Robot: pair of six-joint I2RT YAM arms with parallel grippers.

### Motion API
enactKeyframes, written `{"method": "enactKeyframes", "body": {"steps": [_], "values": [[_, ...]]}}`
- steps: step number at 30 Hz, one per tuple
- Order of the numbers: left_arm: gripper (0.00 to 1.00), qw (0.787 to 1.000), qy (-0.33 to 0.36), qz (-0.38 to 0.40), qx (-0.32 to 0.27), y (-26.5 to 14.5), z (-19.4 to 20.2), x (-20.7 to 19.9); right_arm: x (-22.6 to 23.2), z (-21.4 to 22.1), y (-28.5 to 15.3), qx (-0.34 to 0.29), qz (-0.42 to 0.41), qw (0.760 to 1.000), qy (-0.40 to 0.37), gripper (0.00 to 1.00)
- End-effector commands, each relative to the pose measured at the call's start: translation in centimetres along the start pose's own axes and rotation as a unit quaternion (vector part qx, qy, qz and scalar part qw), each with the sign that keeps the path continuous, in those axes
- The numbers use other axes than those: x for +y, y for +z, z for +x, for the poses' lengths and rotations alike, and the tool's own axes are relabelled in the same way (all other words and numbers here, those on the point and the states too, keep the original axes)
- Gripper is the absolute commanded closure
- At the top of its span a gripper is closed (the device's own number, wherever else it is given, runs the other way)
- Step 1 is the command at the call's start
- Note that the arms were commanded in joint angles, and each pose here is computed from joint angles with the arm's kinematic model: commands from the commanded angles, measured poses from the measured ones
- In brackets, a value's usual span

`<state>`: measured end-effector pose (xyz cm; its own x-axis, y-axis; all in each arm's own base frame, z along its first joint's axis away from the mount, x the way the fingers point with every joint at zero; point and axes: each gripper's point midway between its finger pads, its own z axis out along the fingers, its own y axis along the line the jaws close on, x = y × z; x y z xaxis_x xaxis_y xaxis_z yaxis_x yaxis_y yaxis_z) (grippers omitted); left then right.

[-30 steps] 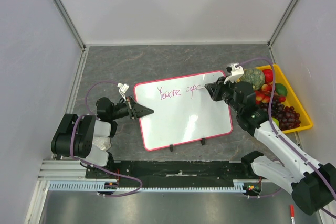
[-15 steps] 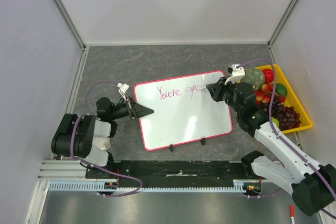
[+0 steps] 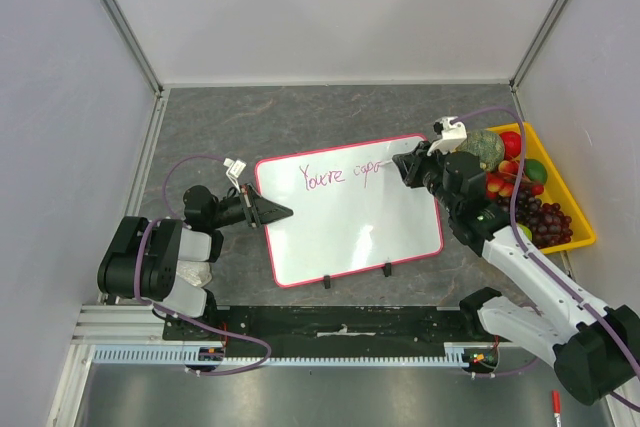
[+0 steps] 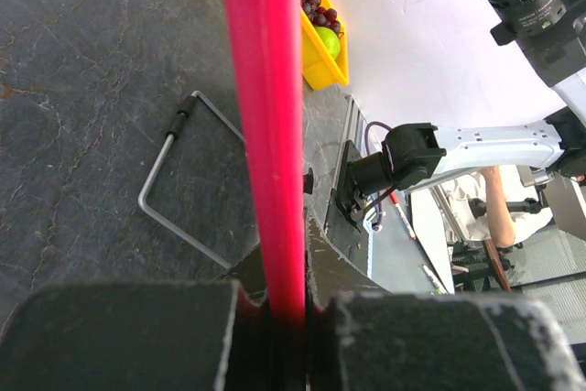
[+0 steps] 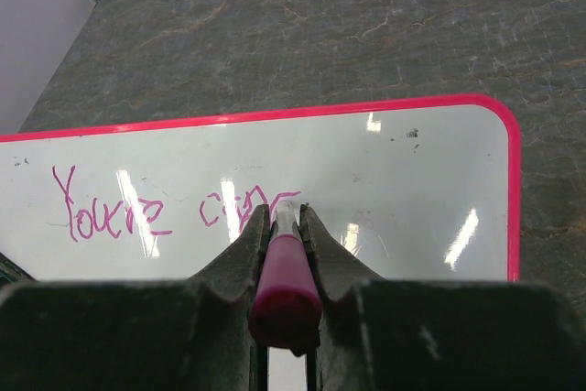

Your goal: Write a sentence on the whiteboard

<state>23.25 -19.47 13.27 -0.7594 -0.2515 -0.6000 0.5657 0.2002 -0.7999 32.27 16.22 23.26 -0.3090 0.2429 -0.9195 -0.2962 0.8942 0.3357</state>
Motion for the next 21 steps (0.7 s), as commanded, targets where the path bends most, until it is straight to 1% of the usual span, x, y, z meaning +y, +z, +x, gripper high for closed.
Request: {"method": "enactKeyframes", "body": {"steps": [1,16,21], "values": [[0.98,0.999,0.038,0.000,0.003,-0.1,0.6,0.5,-0.5,-0.9,0.3,-0.011,0.014,1.000,-0.002,1.00],[0.98,0.999,0.039,0.000,0.003,-0.1,0.5,0.5,-0.8,1.5,-0.6,0.020,0.004,1.000,-0.010,1.00],[0.98,0.999,0.039,0.001,0.004,-0.1,0.6,0.4,-0.8,1.8,-1.1,0.022,0.003,1.000,-0.010,1.00]]}}
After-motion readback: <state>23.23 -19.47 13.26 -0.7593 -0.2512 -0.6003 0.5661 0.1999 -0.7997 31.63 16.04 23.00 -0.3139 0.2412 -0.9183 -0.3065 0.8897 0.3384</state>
